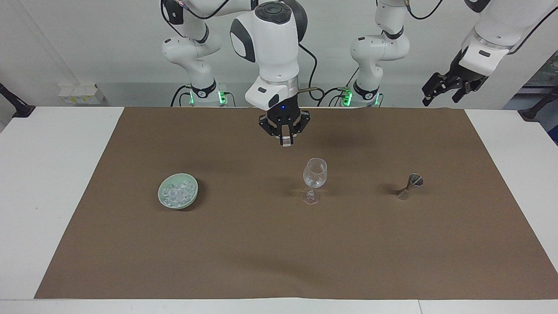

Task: Pour wine and add ice with both arms
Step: 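Carry the ice with the right gripper toward the clear glass, then position the right gripper above the clear glass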

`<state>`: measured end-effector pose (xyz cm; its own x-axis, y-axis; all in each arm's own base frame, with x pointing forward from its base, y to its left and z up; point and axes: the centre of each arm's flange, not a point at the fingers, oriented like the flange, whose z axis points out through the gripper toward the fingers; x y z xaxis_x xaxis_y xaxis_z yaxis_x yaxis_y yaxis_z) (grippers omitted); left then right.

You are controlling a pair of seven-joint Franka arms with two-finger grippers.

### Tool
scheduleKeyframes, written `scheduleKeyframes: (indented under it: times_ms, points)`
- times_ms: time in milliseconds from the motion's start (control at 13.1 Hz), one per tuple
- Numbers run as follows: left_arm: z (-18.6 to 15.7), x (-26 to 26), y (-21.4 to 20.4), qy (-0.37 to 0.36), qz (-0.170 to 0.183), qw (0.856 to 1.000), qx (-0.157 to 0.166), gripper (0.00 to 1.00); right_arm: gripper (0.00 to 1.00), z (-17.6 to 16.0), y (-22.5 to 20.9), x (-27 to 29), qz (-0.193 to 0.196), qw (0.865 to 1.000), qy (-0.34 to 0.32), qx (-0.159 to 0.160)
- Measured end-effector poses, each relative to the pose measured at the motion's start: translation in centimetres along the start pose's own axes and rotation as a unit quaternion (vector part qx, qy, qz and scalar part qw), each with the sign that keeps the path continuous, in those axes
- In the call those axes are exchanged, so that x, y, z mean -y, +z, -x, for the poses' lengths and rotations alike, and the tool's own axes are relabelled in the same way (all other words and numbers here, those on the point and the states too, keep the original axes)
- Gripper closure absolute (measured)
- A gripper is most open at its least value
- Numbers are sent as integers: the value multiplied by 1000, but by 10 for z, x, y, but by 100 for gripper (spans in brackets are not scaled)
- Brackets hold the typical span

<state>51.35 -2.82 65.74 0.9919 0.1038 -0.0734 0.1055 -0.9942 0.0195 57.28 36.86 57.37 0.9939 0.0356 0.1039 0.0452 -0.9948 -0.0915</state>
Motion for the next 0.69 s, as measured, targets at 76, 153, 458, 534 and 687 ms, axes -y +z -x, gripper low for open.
scheduleKeyframes:
  times_ms: [76,153,458,534,687]
  points:
    - [0,0,0,0,0,1000,0,0,76,1,5,8,0,1000,1,2]
    - [0,0,0,0,0,1000,0,0,76,1,10,18,-2,1000,2,3]
    - [1,-1,-1,19,0,1000,-1,0,76,-3,23,33,-4,1000,2,5]
    - [1,-1,-1,45,0,999,-1,0,76,-3,24,35,-4,1000,2,5]
    - [1,2,-1,82,0,997,-1,0,76,-2,25,38,-5,1000,-1,4]
